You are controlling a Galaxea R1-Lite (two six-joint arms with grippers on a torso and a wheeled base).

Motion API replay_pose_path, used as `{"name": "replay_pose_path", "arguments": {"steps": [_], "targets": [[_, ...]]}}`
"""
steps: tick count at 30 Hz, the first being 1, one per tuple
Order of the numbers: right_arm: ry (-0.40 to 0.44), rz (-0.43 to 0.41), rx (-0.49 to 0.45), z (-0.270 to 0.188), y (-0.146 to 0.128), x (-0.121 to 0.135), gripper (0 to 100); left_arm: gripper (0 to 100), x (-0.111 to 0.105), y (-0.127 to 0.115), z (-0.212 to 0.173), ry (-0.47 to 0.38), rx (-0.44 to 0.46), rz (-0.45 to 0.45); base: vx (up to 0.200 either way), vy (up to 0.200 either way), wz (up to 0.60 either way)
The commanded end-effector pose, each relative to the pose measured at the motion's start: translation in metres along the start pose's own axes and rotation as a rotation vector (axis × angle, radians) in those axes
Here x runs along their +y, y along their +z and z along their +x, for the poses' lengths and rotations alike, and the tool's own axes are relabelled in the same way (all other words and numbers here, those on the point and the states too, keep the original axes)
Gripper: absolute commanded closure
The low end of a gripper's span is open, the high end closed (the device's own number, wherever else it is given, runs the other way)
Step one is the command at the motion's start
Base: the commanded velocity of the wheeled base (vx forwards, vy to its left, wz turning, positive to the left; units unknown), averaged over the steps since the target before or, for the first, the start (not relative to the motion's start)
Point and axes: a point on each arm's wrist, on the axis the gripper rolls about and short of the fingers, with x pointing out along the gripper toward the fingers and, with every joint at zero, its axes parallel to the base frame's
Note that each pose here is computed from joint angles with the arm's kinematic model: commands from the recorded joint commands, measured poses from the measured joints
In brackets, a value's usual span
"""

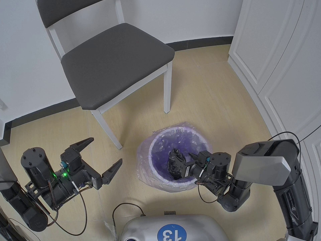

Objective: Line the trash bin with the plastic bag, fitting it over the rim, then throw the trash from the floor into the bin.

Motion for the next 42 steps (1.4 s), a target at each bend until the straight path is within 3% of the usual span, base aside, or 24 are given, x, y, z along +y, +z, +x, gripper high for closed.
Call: {"name": "replay_pose_path", "arguments": {"steps": [1,3,8,12,16,21,28,42], "targets": [[0.003,0.001,-0.013,-0.001,0.001,0.0,0,0,0.0,0.001,0.0,0.003,-0.015,0.002,0.0,0.0,0.0],[0.003,-0.007,-0.01,-0.004,0.004,0.0,0,0,0.0,0.001,0.0,0.003,-0.015,0.002,0.0,0.0,0.0],[0.002,-0.039,-0.074,-0.02,0.042,0.002,0,0,0.0,0.0,0.0,0.002,-0.01,0.001,0.0,0.0,0.0],[-0.045,-0.081,-0.121,-0.034,0.07,-0.016,0,0,-0.001,0.0,-0.001,0.0,-0.006,0.001,0.0,0.0,0.0],[-0.09,-0.215,-0.097,-0.057,0.087,-0.058,0,0,-0.001,-0.001,0.0,-0.001,-0.001,0.0,0.0,0.0,0.0],[-0.123,-0.367,-0.029,-0.071,0.081,-0.108,0,0,-0.002,-0.003,0.001,-0.008,0.008,-0.001,0.0,0.0,0.0],[-0.139,-0.37,0.044,-0.05,0.043,-0.13,0,0,-0.004,-0.003,0.001,-0.018,0.008,0.0,0.0,0.0,0.0],[-0.156,-0.355,0.057,-0.012,-0.002,-0.154,0,0,-0.004,-0.003,0.002,-0.016,0.007,0.0,0.0,0.0,0.0]]}}
